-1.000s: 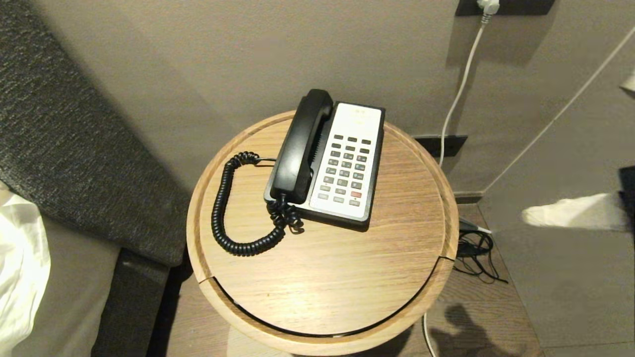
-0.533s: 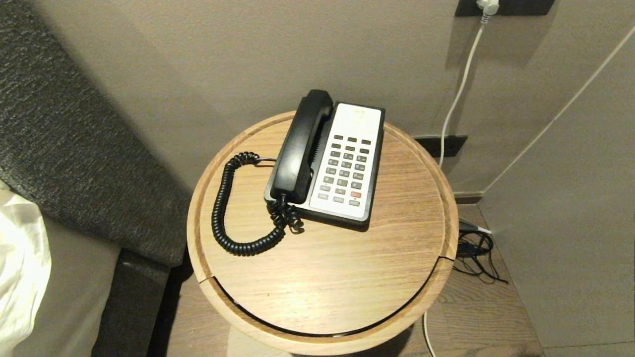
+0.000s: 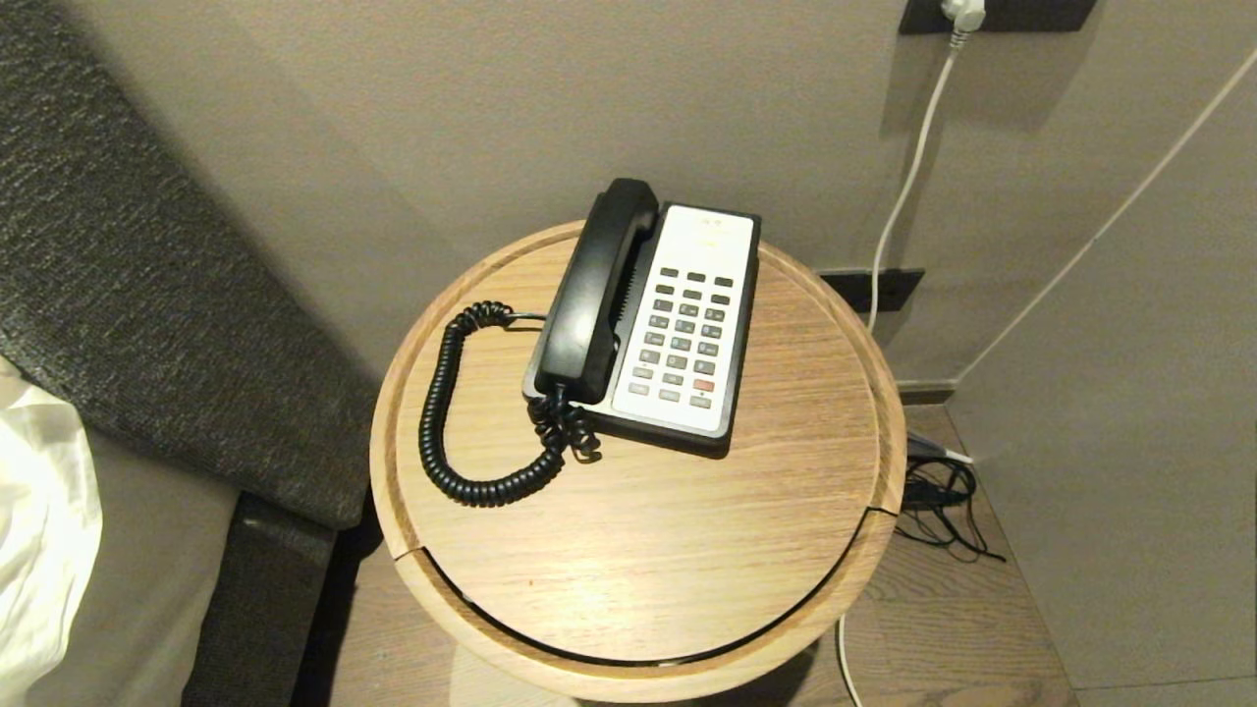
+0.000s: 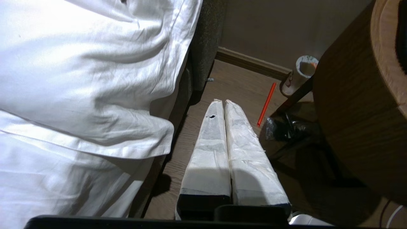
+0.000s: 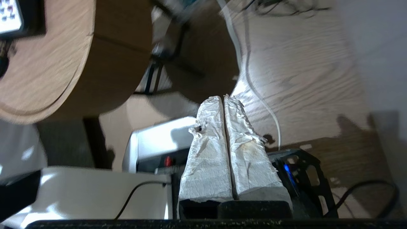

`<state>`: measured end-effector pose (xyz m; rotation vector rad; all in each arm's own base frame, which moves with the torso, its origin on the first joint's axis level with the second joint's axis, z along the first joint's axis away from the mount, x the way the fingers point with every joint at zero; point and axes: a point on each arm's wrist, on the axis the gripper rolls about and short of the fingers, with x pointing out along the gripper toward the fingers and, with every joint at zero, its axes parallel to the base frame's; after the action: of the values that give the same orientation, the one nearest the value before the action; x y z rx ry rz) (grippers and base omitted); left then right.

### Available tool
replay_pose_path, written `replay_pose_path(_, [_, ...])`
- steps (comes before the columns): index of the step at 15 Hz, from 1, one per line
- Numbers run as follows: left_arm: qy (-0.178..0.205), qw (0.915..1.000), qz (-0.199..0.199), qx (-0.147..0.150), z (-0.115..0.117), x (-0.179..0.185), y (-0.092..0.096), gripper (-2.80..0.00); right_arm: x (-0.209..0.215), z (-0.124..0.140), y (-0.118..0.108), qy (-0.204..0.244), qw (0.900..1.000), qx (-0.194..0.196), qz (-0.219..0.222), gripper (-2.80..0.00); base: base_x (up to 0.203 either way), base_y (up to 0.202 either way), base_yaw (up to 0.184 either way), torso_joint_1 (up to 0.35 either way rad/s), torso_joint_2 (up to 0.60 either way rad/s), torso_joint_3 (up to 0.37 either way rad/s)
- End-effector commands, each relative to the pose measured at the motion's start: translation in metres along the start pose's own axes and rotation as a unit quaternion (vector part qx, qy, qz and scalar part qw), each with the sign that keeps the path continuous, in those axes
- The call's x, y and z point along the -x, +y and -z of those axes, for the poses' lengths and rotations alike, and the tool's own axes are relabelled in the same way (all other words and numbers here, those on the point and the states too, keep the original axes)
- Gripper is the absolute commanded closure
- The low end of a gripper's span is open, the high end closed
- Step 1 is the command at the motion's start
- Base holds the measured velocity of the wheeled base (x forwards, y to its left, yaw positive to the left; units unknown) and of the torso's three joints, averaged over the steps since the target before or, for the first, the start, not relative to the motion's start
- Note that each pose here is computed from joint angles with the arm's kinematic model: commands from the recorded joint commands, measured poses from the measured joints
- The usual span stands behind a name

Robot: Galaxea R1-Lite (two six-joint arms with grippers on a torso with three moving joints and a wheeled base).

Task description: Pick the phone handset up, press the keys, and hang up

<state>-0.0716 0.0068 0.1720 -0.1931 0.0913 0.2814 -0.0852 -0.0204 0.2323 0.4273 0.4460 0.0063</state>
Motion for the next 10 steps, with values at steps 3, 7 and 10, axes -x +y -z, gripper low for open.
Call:
replay_pose_path(3, [-0.016, 0.9989, 0.032, -0.030, 0.031, 0.004, 0.006, 0.00, 0.020, 0.016, -0.004, -0.081, 0.996, -0.025, 0.024, 0.00, 0.000, 0.000, 0.000, 0.000, 0.00, 0.000])
replay_pose_path(7, [0.001, 0.9982, 0.047, -0.037, 0.037, 0.000, 0.005, 0.00, 0.022, 0.034, 0.002, -0.099, 0.993, -0.025, 0.058, 0.00, 0.000, 0.000, 0.000, 0.000, 0.00, 0.000])
replay_pose_path(10, [0.015, 0.9975, 0.055, -0.043, 0.044, -0.005, 0.005, 0.00, 0.017, 0.077, -0.014, -0.121, 0.992, -0.008, 0.044, 0.00, 0.000, 0.000, 0.000, 0.000, 0.00, 0.000])
